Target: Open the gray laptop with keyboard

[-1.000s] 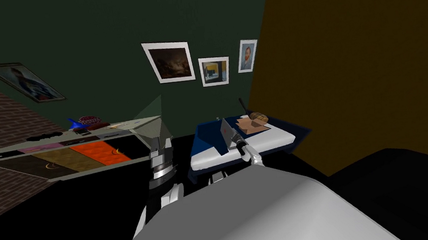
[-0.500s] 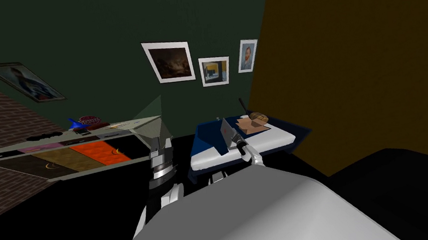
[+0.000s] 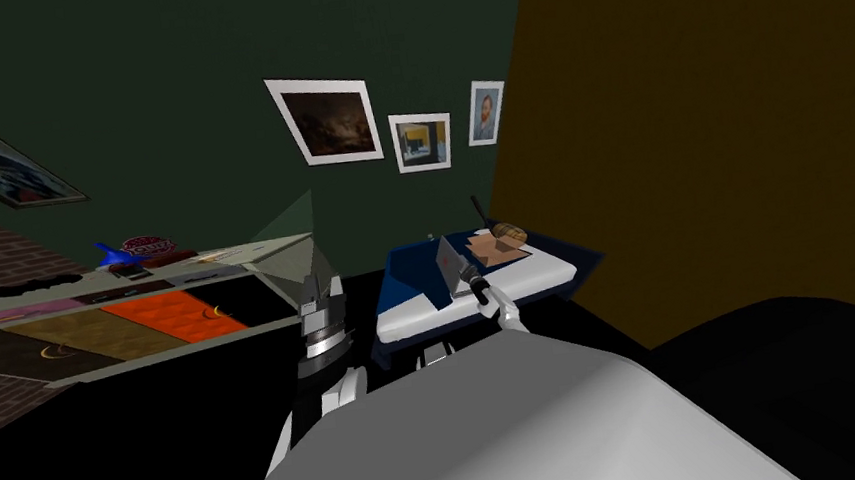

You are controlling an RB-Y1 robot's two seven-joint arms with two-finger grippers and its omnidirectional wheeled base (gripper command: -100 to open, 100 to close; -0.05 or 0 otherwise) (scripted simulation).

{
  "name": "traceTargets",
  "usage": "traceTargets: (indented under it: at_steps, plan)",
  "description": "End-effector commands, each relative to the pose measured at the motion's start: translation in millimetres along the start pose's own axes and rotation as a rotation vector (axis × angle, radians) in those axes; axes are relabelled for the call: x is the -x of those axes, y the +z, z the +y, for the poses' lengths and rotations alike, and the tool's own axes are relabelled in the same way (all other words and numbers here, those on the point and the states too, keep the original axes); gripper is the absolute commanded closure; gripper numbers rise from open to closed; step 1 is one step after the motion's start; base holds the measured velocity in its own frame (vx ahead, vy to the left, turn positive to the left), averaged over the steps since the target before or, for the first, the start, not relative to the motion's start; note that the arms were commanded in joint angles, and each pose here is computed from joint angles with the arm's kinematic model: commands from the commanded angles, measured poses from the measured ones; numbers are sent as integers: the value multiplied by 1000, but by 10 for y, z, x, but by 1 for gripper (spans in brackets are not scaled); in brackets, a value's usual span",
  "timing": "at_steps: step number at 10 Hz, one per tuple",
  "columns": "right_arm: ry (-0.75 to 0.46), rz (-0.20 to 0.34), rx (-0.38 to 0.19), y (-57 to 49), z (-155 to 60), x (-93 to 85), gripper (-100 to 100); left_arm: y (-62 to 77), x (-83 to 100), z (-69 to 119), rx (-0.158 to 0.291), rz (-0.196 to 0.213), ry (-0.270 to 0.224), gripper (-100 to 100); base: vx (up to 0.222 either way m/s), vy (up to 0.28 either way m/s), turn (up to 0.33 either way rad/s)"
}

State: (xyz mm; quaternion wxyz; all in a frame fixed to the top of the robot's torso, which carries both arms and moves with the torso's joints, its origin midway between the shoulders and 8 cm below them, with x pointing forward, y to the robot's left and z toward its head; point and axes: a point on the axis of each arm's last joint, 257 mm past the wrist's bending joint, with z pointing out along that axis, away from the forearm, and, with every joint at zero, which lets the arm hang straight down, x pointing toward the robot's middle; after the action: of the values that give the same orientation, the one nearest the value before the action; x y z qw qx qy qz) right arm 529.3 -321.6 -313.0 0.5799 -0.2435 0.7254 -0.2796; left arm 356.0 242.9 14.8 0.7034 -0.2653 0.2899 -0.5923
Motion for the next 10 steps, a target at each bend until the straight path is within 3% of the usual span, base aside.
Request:
traceTargets:
  at_steps: [1,3,4,8,9,10]
  plan:
    - [6,1,26,8,141,-66,100,0,0,0,0,0,0,0,-9,-11,11]
    - [54,1,23,8,135,-65,100,0,0,0,0,0,0,0,-2,-4,10]
    - [51,-55,12,127,69,133,100,0,0,0,0,0,0,0,-28,-8,-168]
    - [96,-45,11,123,83,86,100,0,0,0,0,0,0,0,-10,-5,-25]
    - [103,-94,-4,230,23,252,100,0,0,0,0,0,0,0,-25,-10,-193]
    - [109,-92,-7,229,21,241,100,0,0,0,0,0,0,0,-29,-9,-91]
